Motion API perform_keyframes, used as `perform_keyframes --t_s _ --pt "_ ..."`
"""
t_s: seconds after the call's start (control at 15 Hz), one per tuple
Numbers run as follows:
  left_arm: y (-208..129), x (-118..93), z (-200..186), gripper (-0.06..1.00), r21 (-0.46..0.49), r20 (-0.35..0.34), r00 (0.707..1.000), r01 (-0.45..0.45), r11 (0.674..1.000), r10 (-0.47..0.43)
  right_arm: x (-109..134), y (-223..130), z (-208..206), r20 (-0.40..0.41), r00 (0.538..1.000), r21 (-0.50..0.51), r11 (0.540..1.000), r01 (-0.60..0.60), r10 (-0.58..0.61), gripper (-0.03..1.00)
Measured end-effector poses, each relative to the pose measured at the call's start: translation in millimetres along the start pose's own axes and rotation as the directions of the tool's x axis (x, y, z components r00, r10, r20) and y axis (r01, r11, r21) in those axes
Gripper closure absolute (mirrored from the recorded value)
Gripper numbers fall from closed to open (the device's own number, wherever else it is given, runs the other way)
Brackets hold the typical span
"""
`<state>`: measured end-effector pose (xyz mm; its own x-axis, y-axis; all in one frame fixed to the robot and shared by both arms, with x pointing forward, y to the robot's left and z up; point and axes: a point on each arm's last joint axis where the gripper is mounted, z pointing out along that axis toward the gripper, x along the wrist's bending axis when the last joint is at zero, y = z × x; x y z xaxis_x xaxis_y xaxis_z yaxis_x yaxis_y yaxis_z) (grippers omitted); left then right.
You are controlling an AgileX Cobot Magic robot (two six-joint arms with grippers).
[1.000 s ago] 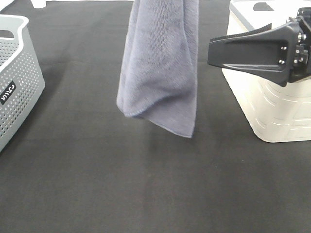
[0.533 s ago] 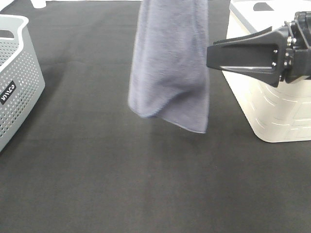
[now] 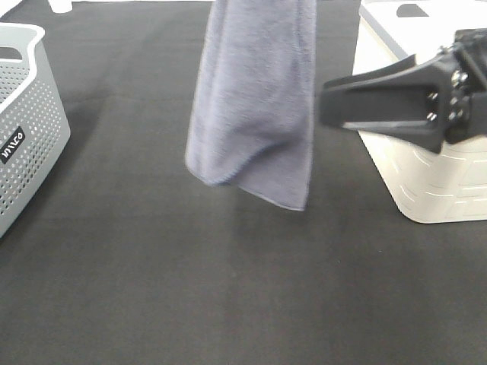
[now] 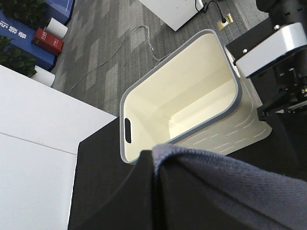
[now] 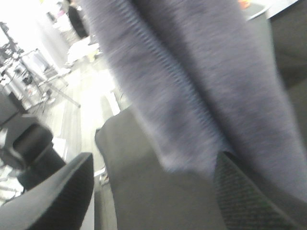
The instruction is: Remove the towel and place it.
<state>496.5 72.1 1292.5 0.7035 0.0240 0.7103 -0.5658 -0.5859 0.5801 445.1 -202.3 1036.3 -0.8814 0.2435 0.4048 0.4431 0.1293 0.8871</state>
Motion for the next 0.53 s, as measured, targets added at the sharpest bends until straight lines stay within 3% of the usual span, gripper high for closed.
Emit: perform_keyframes --t_s 0.13,0.2,0.53 --pt "0.2 0.0 0.0 0.94 -0.002 0.000 1.000 0.001 1.000 -0.001 1.6 -2.3 8.1 0.011 1.000 0.034 0.999 0.014 -0.014 0.28" --pt "0.2 -0.1 0.0 0.94 -0.003 0.001 1.000 0.001 1.000 -0.001 0.2 -6.4 17.5 0.065 0.997 0.090 0.995 0.035 -0.041 0.28" --pt "0.2 -0.1 0.0 0.94 -0.003 0.001 1.000 0.002 1.000 -0.002 -6.1 -7.5 17.7 0.137 0.989 0.107 0.994 0.037 -0.052 0.28"
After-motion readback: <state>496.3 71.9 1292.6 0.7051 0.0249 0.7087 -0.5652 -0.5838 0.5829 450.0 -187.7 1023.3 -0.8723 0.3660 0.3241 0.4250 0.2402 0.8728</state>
